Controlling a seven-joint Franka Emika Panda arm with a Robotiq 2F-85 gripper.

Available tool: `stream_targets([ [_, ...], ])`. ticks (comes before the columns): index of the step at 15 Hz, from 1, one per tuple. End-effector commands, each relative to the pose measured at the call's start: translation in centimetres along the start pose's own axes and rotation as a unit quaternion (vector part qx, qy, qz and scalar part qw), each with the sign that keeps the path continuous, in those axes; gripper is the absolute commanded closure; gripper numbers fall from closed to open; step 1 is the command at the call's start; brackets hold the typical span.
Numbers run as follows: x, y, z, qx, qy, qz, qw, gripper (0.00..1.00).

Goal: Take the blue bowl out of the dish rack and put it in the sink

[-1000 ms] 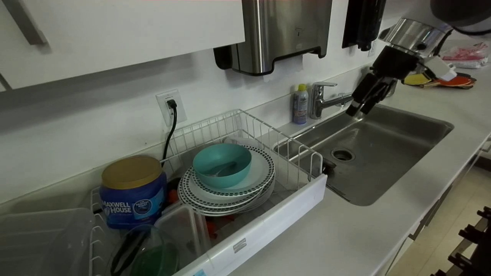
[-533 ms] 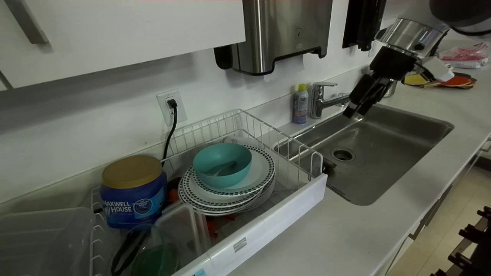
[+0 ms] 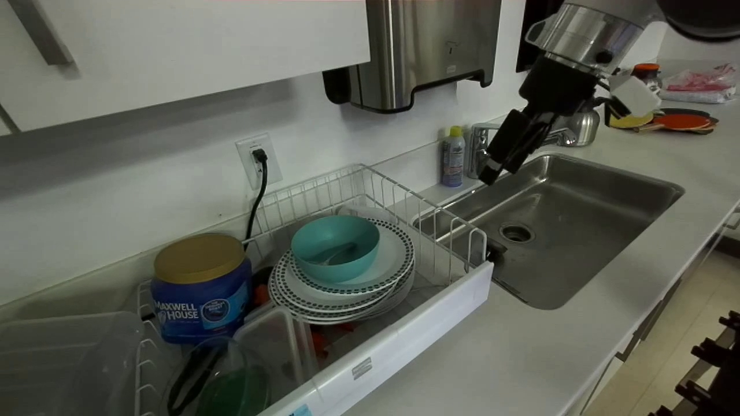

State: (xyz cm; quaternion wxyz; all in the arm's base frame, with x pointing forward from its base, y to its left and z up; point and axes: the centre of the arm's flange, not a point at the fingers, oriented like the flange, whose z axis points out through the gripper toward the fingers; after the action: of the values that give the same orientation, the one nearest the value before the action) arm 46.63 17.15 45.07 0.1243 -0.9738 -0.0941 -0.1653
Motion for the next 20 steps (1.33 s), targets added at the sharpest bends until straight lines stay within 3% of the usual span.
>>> stream_targets([
  [1,3.7,-5.2,1.7,-0.017,0.006,-0.003,0.9998,0.0],
  [9,9.6,-6.9,9.7,0.028,0.06,0.085,0.9942,0.0],
  [11,10.4,-7.3,12.0,0.015,0.071,0.1,0.9924,0.0],
  [13,10.5,-7.8,14.3,0.004,0.067,0.098,0.9929,0.0],
  [14,10.2,-8.1,14.7,0.018,0.053,0.082,0.9951,0.0],
  [15,8.8,-6.6,13.7,0.009,0.052,0.087,0.9948,0.0],
  [20,9.2,-7.8,14.9,0.016,0.049,0.081,0.9954,0.0],
])
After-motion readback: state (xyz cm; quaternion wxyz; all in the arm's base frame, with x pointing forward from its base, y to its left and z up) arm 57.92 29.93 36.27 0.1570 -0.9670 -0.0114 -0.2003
